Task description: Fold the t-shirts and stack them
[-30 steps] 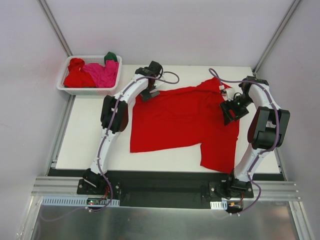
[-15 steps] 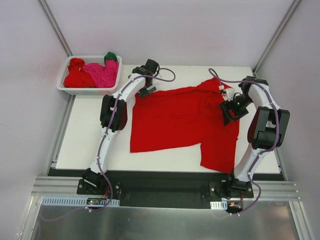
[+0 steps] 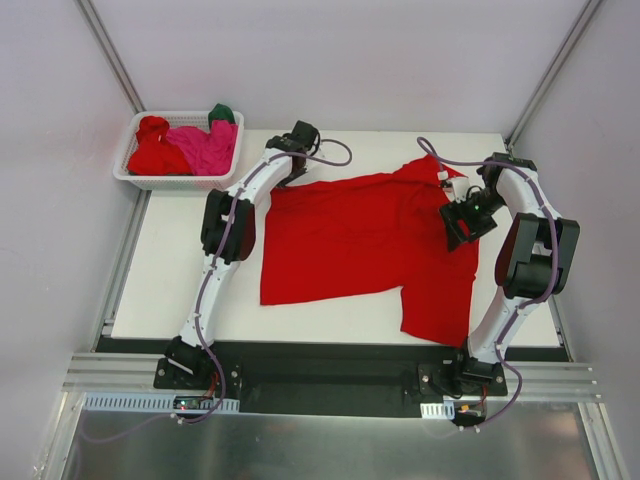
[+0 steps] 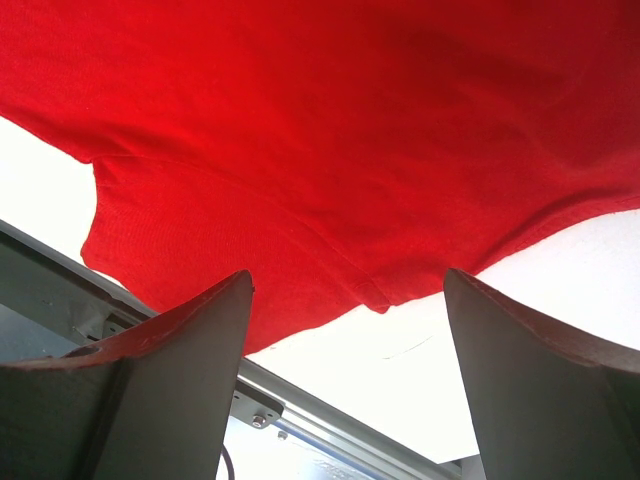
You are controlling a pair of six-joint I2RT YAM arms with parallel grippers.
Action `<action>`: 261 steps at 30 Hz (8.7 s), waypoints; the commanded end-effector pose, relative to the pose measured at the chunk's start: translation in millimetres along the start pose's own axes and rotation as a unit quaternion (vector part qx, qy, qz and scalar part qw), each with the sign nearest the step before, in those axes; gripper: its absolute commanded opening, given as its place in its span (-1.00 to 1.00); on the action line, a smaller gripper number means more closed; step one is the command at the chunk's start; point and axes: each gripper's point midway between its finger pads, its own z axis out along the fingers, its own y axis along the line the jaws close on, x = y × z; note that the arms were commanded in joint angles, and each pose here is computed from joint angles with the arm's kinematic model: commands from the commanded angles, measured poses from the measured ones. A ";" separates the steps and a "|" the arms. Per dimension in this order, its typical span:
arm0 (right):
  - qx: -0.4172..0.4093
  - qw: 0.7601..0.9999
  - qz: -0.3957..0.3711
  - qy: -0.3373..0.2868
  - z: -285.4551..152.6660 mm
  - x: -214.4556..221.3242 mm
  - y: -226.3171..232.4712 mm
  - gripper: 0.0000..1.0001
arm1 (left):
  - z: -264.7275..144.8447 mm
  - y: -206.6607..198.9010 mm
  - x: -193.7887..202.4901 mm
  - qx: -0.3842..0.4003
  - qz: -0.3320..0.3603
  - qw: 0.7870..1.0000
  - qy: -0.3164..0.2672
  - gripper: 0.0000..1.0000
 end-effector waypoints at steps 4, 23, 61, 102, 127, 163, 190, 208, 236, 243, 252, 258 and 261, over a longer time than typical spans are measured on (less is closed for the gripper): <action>-0.006 1.000 -0.014 -0.014 -14.8 -1.6 15.0 0.62 | -5.0 -7.2 5.0 0.022 0.000 1.000 -0.003 -0.11; -0.005 1.000 -0.014 -0.014 -14.7 -4.1 14.7 0.62 | -14.3 -14.9 -2.3 0.034 0.015 0.999 -0.018 -0.46; -0.004 1.000 -0.020 -0.014 -15.3 -1.3 17.2 0.62 | -41.0 83.7 -53.0 -0.162 0.065 0.981 -0.082 -1.00; 0.003 0.999 -0.016 -0.030 -26.7 6.0 22.7 0.62 | -7.8 158.0 -40.2 -0.355 0.135 0.925 0.013 0.99; -0.009 0.999 -0.016 -0.031 -30.1 10.4 33.4 0.63 | -98.6 -104.0 16.3 0.206 -0.027 0.978 -0.032 0.75; 0.168 0.953 -0.230 -0.103 7.1 -166.5 -63.8 0.77 | -33.1 -5.5 -19.5 0.019 0.041 0.998 -0.044 0.68; 0.184 0.939 -0.288 -0.031 25.3 -156.1 -82.4 0.85 | -28.3 -24.1 -16.9 0.055 0.064 0.995 -0.053 0.70; 0.167 0.937 -0.305 -0.026 46.5 -164.6 -75.3 0.86 | -11.5 -50.8 -10.8 0.097 0.077 0.992 -0.040 0.69; 0.191 0.926 -0.326 0.009 65.0 -167.7 -97.1 0.87 | 35.4 -46.8 8.4 0.108 0.094 0.990 -0.013 0.68; 0.229 0.914 -0.333 0.022 65.1 -176.4 -115.9 0.87 | 51.6 -35.6 5.6 0.085 0.114 0.990 -0.008 0.68; 0.261 0.906 -0.333 0.023 64.7 -184.6 -124.9 0.87 | 70.3 -21.7 -1.0 0.037 0.141 0.989 -0.006 0.67; 0.248 0.910 -0.331 0.026 67.2 -184.8 -106.7 0.89 | 79.9 -10.0 -4.7 0.005 0.152 0.988 -0.005 0.67; 0.226 0.918 -0.324 0.026 66.6 -177.6 -87.2 0.89 | 83.9 -3.5 -7.1 -0.011 0.159 0.987 -0.007 0.68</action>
